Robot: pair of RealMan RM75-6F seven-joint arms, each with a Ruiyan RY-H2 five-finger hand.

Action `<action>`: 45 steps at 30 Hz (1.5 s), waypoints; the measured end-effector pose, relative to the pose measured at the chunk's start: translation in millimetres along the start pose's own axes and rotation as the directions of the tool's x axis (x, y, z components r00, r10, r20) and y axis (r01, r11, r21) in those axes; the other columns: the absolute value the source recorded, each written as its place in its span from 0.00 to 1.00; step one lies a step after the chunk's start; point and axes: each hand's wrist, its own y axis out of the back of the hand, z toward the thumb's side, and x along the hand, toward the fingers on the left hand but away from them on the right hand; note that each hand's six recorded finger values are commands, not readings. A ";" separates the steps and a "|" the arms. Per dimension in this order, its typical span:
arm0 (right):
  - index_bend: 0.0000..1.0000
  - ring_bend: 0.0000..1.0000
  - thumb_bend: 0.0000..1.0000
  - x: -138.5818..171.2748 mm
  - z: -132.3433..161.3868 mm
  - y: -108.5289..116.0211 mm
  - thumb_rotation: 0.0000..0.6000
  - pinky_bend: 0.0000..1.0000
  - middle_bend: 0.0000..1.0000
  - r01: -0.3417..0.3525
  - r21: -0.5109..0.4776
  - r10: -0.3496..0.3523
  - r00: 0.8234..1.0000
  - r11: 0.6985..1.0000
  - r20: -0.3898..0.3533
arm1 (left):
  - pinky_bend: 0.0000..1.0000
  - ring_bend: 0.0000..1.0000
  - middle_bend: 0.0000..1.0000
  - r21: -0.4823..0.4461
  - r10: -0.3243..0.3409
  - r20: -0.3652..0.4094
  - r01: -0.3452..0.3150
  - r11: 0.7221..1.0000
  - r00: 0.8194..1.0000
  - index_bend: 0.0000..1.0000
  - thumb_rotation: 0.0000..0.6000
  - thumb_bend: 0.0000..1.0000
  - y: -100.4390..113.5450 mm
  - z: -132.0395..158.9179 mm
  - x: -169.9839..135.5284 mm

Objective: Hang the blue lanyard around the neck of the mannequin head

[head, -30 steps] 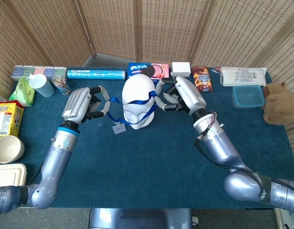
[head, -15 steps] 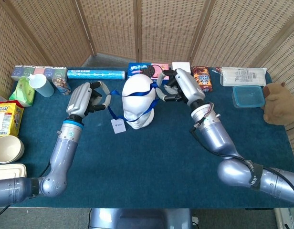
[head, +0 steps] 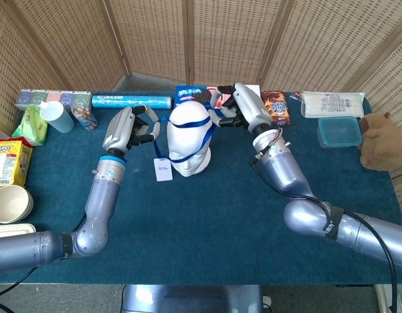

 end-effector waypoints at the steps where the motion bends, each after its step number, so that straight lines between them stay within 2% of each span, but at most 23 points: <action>1: 0.65 1.00 0.50 -1.6 -0.3 0.6 1.00 1.00 1.00 0.003 0.002 -0.003 1.000 1.000 0.002 | 1.00 1.00 1.00 -0.001 0.001 -0.003 -0.001 1.000 1.000 0.61 0.95 0.44 -0.7 0.0 1.1; 10: 0.66 1.00 0.50 -19.3 -13.5 14.1 1.00 1.00 1.00 0.045 0.049 -0.047 0.997 0.998 0.054 | 1.00 1.00 1.00 0.002 0.020 -0.024 -0.020 1.000 1.000 0.61 0.95 0.44 -6.4 0.9 15.5; 20: 0.66 1.00 0.50 -21.7 -33.2 22.6 1.00 1.00 1.00 0.057 0.091 -0.066 0.993 0.994 0.096 | 1.00 1.00 1.00 0.008 0.025 -0.039 -0.025 1.000 0.999 0.61 0.94 0.44 -9.5 -1.3 23.9; 32: 0.66 1.00 0.50 -18.9 -45.3 30.0 1.00 1.00 1.00 0.070 0.134 -0.085 0.990 0.989 0.110 | 1.00 1.00 1.00 0.002 0.033 -0.068 -0.033 0.999 0.997 0.61 0.94 0.44 -7.2 -12.1 28.7; 45: 0.67 1.00 0.50 -14.5 -60.7 31.0 1.00 1.00 1.00 0.073 0.235 -0.106 0.986 0.969 0.128 | 1.00 1.00 1.00 -0.011 0.028 -0.085 -0.029 1.000 0.996 0.62 0.94 0.44 -7.0 -20.9 28.0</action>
